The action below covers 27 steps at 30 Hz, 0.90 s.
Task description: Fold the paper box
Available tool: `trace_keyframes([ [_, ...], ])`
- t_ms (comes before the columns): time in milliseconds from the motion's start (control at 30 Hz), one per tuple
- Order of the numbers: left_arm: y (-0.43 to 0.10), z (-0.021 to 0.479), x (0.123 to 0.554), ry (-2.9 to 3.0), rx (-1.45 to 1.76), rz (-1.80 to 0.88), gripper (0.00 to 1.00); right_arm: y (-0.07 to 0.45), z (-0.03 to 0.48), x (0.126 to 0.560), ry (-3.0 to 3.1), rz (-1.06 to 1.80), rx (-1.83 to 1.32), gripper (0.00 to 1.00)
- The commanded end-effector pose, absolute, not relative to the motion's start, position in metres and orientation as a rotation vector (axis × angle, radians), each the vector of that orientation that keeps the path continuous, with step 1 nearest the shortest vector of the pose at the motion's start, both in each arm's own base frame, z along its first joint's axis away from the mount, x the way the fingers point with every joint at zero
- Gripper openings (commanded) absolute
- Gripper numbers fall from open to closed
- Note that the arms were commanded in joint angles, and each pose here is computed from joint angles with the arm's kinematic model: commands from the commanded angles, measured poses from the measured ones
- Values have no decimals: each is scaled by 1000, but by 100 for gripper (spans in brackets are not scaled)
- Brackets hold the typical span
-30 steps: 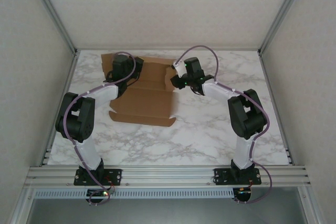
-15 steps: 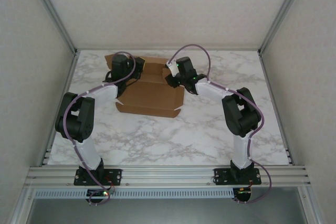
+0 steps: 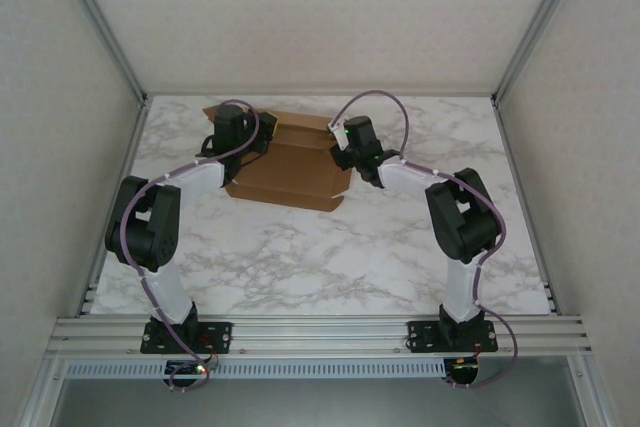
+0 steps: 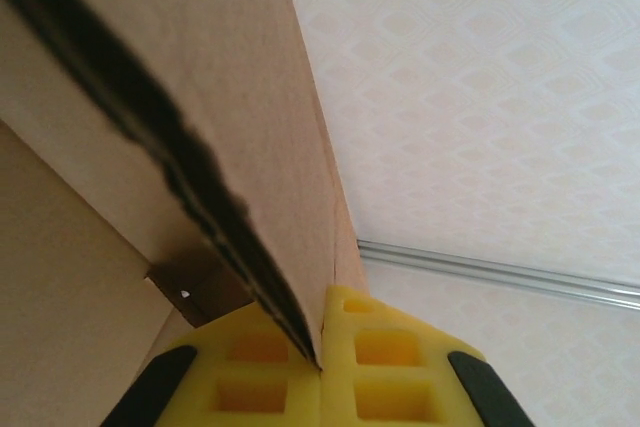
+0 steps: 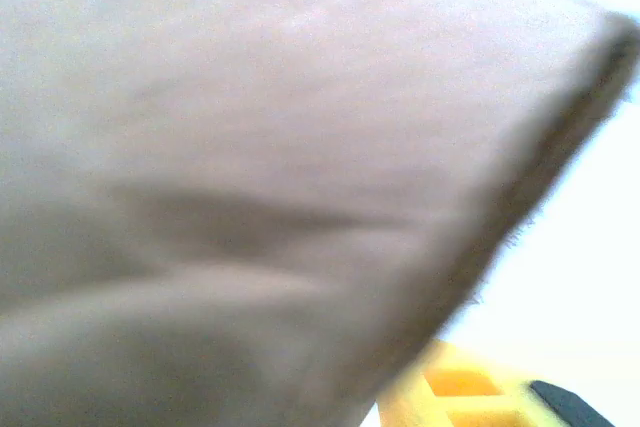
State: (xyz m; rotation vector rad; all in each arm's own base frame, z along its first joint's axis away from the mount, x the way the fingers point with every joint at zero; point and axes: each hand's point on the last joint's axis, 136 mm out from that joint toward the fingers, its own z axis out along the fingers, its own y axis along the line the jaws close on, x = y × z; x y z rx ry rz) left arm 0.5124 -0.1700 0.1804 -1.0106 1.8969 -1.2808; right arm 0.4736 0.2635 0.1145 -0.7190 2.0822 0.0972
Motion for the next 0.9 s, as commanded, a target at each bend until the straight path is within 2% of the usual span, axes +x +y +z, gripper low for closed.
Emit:
trace_keyframes([
  [0, -175, 160, 507, 1999, -1055, -1220, 0, 257, 149, 481, 1988, 133, -658, 34],
  [167, -176, 162, 517, 2004, -1090, -1174, 0, 253, 153, 479, 1973, 183, -644, 39],
  [400, -176, 167, 527, 1989, -1128, -1171, 0, 245, 150, 485, 1956, 169, -624, 52],
  [567, -177, 164, 534, 2016, -1160, -1152, 0, 252, 145, 473, 1896, 198, -726, 60],
  [867, -179, 162, 552, 2034, -1233, -1134, 0, 239, 134, 486, 1905, 195, -757, 63],
])
